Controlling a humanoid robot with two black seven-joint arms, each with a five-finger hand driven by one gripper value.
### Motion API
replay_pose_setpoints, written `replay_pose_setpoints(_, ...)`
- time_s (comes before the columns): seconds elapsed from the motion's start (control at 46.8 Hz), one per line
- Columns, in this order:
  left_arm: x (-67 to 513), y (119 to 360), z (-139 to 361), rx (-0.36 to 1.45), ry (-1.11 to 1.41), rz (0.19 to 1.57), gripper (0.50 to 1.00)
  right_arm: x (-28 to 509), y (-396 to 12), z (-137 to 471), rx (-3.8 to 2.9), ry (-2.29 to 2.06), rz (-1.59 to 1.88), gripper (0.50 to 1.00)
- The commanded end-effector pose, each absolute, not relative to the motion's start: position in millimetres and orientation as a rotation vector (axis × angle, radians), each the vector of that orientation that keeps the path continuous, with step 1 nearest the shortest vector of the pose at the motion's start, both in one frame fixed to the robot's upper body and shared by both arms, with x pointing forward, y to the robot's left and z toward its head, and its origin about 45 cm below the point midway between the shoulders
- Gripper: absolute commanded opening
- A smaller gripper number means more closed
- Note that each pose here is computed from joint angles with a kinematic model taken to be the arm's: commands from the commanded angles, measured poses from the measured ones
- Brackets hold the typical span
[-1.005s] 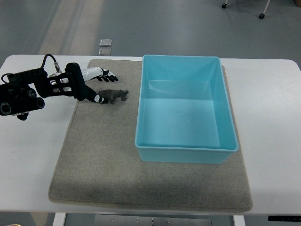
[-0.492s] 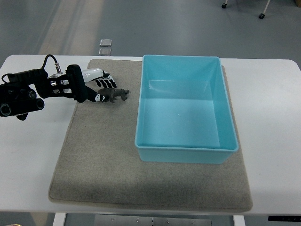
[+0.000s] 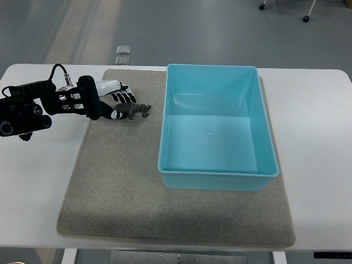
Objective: Place brown hippo in blue box with left hand
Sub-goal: 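Close the left hand fingers around the brown hippo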
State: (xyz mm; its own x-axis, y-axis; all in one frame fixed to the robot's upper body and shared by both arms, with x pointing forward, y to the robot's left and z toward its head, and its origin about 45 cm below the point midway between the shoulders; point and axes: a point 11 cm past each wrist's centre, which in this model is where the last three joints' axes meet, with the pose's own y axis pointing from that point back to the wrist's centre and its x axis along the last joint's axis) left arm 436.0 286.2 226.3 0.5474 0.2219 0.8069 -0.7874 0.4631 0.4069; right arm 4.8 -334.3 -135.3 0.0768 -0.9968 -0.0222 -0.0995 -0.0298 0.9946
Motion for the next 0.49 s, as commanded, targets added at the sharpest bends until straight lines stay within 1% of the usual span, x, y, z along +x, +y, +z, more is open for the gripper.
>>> replay_pose_setpoints(0.0, 436.1, 285.3, 226.3, 0.873, -0.754, 0.697, 0.698, 4.8, -334.3, -135.3, 1.337, -1.214, -1.123, 0.936)
replay_pose_setpoints(0.363, 433.5, 282.8, 218.9, 0.872, -0.755, 0.698, 0.698, 4.8, -334.3, -135.3, 1.337, -1.212, -1.122, 0.936)
replay_pose_setpoints(0.47, 433.6, 281.5, 218.6, 0.872, -0.756, 0.697, 0.677, 4.8, -334.3, -135.3, 1.337, -1.212, -1.122, 0.936)
